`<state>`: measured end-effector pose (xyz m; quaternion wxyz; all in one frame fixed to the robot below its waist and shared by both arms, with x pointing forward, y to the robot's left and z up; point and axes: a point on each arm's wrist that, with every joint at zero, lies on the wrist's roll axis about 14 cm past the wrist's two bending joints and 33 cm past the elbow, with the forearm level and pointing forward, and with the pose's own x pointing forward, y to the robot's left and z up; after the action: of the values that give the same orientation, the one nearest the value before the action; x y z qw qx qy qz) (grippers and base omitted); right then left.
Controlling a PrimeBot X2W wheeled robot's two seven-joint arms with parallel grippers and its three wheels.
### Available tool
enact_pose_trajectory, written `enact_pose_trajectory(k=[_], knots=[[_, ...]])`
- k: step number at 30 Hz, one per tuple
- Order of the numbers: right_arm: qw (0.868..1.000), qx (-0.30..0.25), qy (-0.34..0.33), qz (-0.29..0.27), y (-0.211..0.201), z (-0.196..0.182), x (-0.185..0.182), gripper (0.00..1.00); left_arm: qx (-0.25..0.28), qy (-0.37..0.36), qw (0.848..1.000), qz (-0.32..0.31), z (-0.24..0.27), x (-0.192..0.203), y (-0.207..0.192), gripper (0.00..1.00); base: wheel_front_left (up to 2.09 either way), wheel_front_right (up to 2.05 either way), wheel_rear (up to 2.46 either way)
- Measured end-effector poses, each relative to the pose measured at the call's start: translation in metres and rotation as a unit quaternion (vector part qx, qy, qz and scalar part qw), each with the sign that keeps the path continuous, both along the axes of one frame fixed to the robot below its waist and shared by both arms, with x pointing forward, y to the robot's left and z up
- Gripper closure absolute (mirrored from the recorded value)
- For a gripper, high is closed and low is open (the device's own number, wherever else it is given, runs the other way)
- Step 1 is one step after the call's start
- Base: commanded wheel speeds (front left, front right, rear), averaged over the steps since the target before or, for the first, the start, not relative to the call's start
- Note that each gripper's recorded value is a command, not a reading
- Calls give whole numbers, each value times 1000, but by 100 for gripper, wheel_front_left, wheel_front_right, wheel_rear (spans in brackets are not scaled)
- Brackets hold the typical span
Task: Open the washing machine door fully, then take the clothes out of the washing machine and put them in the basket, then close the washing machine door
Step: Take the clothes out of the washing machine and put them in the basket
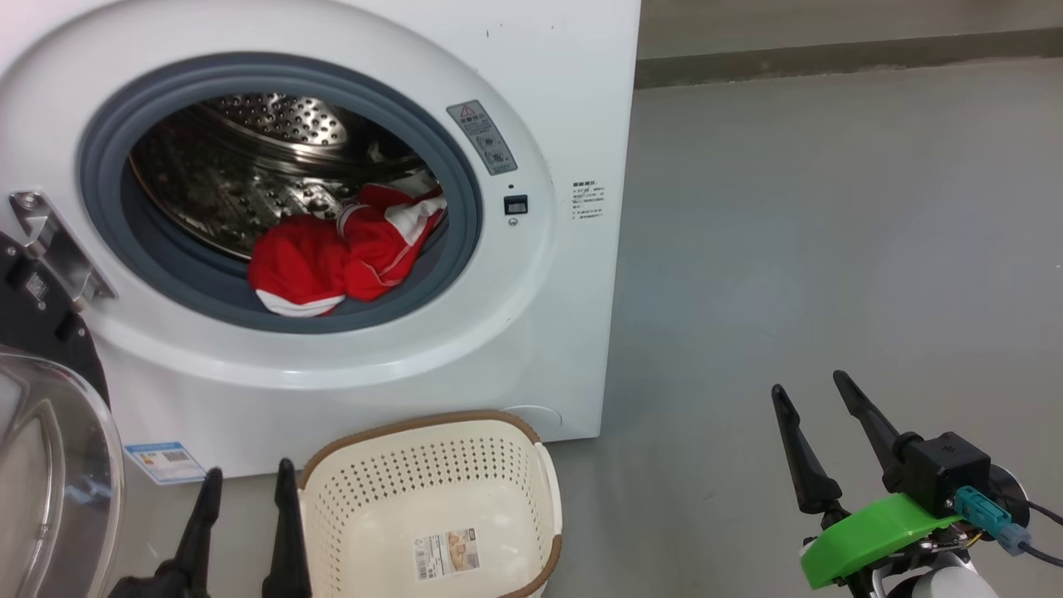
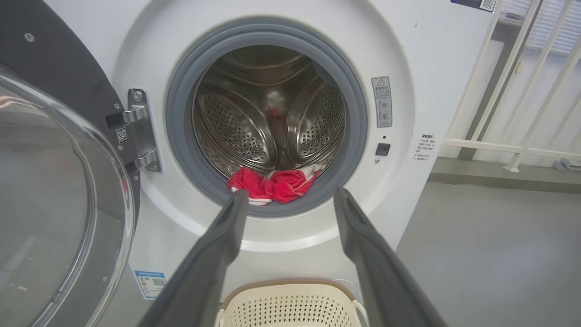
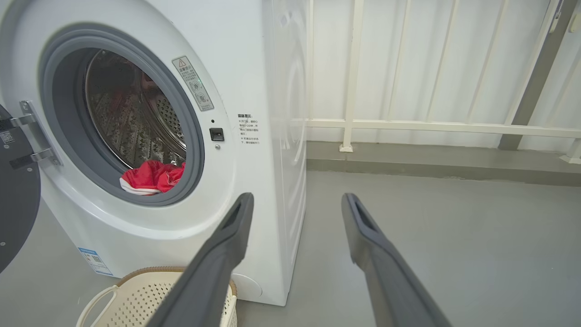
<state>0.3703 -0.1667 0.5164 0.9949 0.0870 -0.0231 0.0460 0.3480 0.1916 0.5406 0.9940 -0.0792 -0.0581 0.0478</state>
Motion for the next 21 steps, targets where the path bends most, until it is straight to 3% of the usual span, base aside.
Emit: enact_pose_trajectory(k=[7, 21], knots=[[1000, -13, 12, 9, 5, -7, 7, 0, -5, -4, 1000, -1, 3, 17, -4, 0, 0, 0, 0], [999, -13, 25, 33, 21, -21, 48, 0, -28, -15, 999, -13, 1, 86, -15, 0, 0, 0, 0]])
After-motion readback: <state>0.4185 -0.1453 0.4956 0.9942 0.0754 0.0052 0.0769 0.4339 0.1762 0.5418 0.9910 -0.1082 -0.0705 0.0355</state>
